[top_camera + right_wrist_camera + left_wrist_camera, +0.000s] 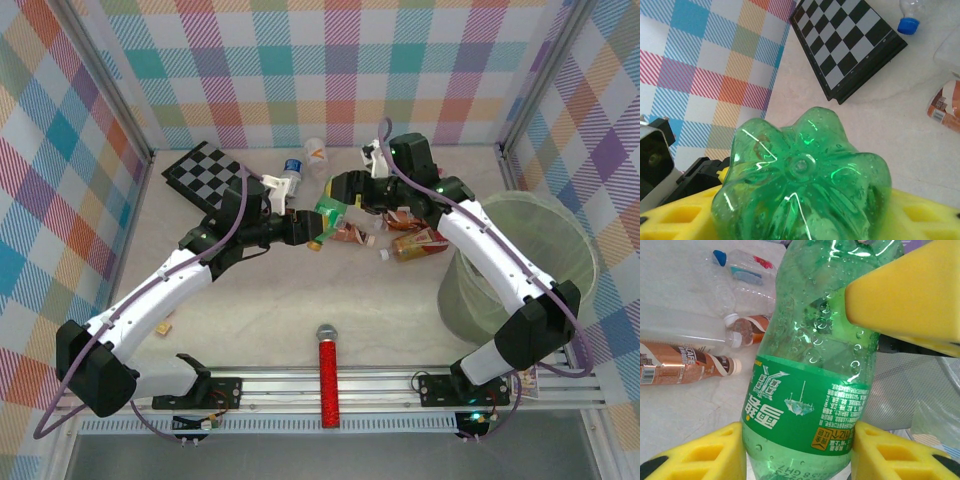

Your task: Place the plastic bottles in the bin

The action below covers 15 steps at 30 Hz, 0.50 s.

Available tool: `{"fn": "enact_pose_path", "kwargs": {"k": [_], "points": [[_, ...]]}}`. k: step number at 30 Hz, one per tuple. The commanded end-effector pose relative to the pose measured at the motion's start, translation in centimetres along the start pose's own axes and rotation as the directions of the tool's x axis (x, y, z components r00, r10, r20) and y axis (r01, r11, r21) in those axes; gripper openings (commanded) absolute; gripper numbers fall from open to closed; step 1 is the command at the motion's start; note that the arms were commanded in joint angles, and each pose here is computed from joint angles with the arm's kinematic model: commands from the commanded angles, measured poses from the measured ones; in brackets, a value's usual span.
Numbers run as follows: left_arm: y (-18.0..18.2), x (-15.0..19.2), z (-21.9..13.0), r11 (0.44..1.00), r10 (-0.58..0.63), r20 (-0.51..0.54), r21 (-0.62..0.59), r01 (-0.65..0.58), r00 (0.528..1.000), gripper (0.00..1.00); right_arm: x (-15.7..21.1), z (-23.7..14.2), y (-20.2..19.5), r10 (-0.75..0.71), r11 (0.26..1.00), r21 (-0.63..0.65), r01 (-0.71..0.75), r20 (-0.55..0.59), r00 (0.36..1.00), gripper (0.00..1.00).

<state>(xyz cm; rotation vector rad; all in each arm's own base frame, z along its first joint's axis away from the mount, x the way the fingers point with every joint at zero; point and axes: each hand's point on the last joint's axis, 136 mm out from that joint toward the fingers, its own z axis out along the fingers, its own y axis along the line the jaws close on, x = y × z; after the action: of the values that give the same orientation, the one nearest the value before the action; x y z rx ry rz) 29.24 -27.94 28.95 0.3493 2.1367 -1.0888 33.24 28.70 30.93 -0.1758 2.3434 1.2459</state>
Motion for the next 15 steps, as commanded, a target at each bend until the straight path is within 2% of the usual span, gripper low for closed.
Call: {"fn": "enact_pose_path", "kwargs": {"k": [1, 4, 6, 8, 11, 15], "points": [[-1.7, -1.2, -0.6, 0.998, 0.026, 0.048, 0.047, -0.029, 0.998, 0.48, -0.5, -0.5, 0.5, -0.026, 1.0, -0.007, 0.026, 0.038, 0.999, 0.56], [-1.7, -1.1, -0.6, 0.998, 0.026, 0.048, 0.049, -0.029, 0.999, 0.51, -0.5, -0.5, 0.6, -0.03, 1.0, -0.006, 0.03, 0.039, 0.999, 0.54], [-1.7, -0.9, -0.7, 0.998, 0.035, 0.044, 0.053, -0.037, 0.998, 0.6, -0.6, -0.5, 0.5, -0.033, 0.999, -0.002, 0.033, 0.04, 0.999, 0.54], [-1.4, -0.3, -0.8, 0.998, 0.043, 0.04, 0.049, -0.045, 0.998, 0.79, -0.8, -0.7, 0.5, -0.044, 0.999, 0.018, 0.043, 0.036, 0.998, 0.54], [-1.0, 0.3, -1.3, 0.998, 0.056, 0.042, 0.031, -0.057, 0.998, 1.0, -1.2, -1.6, 0.5, -0.071, 0.996, 0.055, 0.069, 0.044, 0.996, 0.53], [-0.4, 1.1, -1.6, 0.997, 0.072, 0.021, 0.002, -0.072, 0.997, 1.0, -1.6, -3.9, 0.5, -0.109, 0.986, 0.137, 0.1, 0.06, 0.992, 0.52]]}}
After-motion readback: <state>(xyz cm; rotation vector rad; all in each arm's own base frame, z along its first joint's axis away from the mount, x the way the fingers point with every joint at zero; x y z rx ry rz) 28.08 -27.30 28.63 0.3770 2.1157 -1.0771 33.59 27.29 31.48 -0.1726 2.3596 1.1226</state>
